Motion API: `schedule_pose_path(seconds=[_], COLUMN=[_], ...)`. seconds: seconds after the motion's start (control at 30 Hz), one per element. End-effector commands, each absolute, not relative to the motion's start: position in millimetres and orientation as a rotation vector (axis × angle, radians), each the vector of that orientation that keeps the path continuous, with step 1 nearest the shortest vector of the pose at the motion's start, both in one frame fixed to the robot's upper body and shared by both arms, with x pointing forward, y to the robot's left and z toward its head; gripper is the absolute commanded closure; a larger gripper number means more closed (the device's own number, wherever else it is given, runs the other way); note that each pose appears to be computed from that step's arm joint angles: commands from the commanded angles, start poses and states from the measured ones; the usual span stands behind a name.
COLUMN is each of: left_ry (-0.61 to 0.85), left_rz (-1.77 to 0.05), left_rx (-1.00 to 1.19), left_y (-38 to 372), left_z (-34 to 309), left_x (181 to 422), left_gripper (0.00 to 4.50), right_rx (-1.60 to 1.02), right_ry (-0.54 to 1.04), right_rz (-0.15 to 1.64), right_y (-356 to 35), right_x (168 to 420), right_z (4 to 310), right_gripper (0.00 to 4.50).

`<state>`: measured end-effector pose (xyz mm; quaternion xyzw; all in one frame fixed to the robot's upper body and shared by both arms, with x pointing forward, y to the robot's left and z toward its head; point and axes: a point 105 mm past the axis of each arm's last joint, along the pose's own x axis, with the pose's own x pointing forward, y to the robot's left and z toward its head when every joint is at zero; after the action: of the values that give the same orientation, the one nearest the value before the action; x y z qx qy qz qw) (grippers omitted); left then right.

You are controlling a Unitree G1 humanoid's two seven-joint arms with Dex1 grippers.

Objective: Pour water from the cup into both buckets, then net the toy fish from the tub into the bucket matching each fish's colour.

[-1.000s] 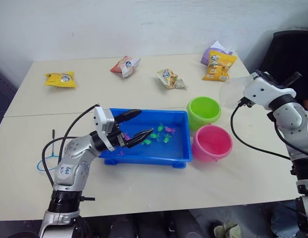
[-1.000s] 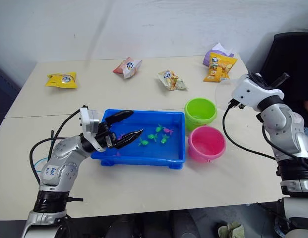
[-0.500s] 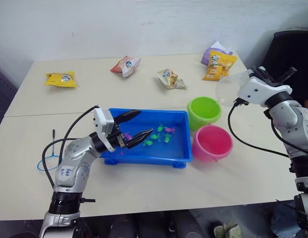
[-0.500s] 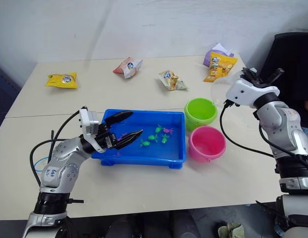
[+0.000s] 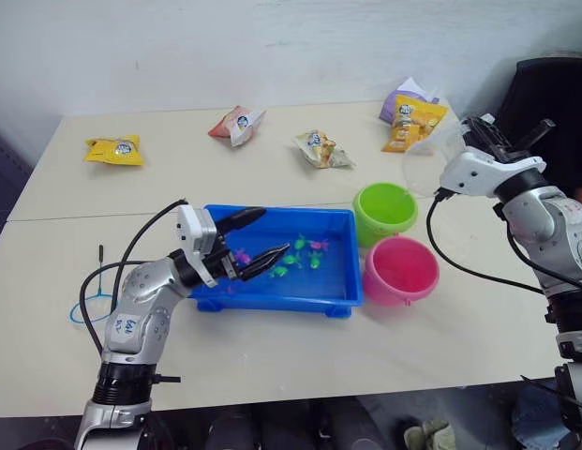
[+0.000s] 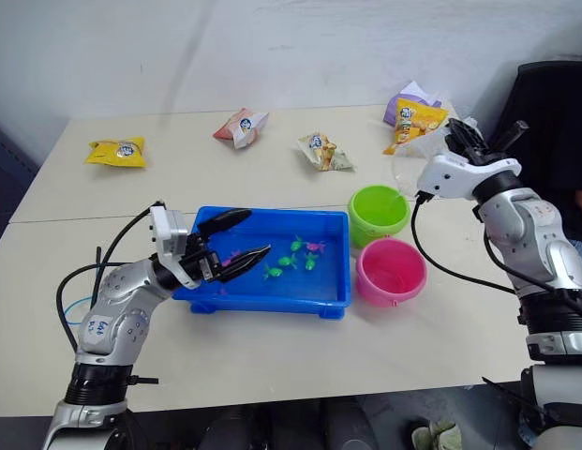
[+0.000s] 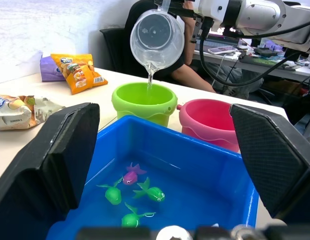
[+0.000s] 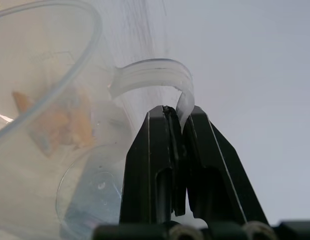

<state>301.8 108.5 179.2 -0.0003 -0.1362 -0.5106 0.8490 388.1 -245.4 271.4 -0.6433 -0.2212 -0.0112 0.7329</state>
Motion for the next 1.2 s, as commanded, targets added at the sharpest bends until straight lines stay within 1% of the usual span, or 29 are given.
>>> schedule_pose_path(seconds=[0.03,0.27,0.4,0.6,0.7,0.77,0.83,0.93,0.97,1.03,1.1,1.2], left_ry=[-0.329,-0.334,-0.334,-0.335,-0.333,-0.331,-0.330,-0.331,-0.332,-0.327,-0.309,-0.248], left_rz=[-1.082,-1.085,-1.085,-1.089,-1.087,-1.085,-1.089,-1.104,-1.122,-1.166,-1.240,-1.358], left_rx=[0.021,0.026,0.029,0.031,0.037,0.039,0.035,0.027,0.020,0.008,0.005,-0.005], left_y=[107.8,106.4,105.5,105.0,105.5,105.9,105.8,105.5,105.0,103.5,100.9,98.3], left_z=[186.9,188.2,188.1,189.1,189.4,189.4,189.7,190.8,191.4,192.0,192.2,190.2], left_x=[300.0,300.7,300.4,301.4,302.1,302.7,302.6,301.1,298.6,292.8,283.6,269.8], left_gripper=[0.00,0.00,0.00,0.00,0.00,0.00,0.00,0.00,0.00,0.00,0.00,0.00], right_rx=[-1.446,-1.456,-1.453,-1.381,-1.179,-1.028,-0.895,-0.682,-0.588,-0.374,-0.134,0.072], right_ry=[-0.609,-0.714,-0.663,-0.638,-0.578,-0.551,-0.525,-0.506,-0.479,-0.408,-0.305,-0.206], right_rz=[-0.101,-0.150,-0.142,-0.145,-0.189,-0.176,-0.124,-0.144,-0.162,-0.156,-0.175,-0.226], right_y=[-242.5,-237.2,-238.8,-239.2,-255.1,-261.5,-262.9,-279.4,-289.2,-303.0,-320.1,-336.8], right_x=[377.1,367.3,370.0,369.5,369.5,368.1,366.2,356.4,352.4,346.0,337.6,328.7], right_z=[296.7,300.6,288.0,282.0,289.4,292.1,290.7,293.3,289.9,275.0,249.9,218.3], right_gripper=[4.44,4.44,4.44,4.44,4.44,4.44,4.44,4.44,4.44,4.44,4.44,4.44])
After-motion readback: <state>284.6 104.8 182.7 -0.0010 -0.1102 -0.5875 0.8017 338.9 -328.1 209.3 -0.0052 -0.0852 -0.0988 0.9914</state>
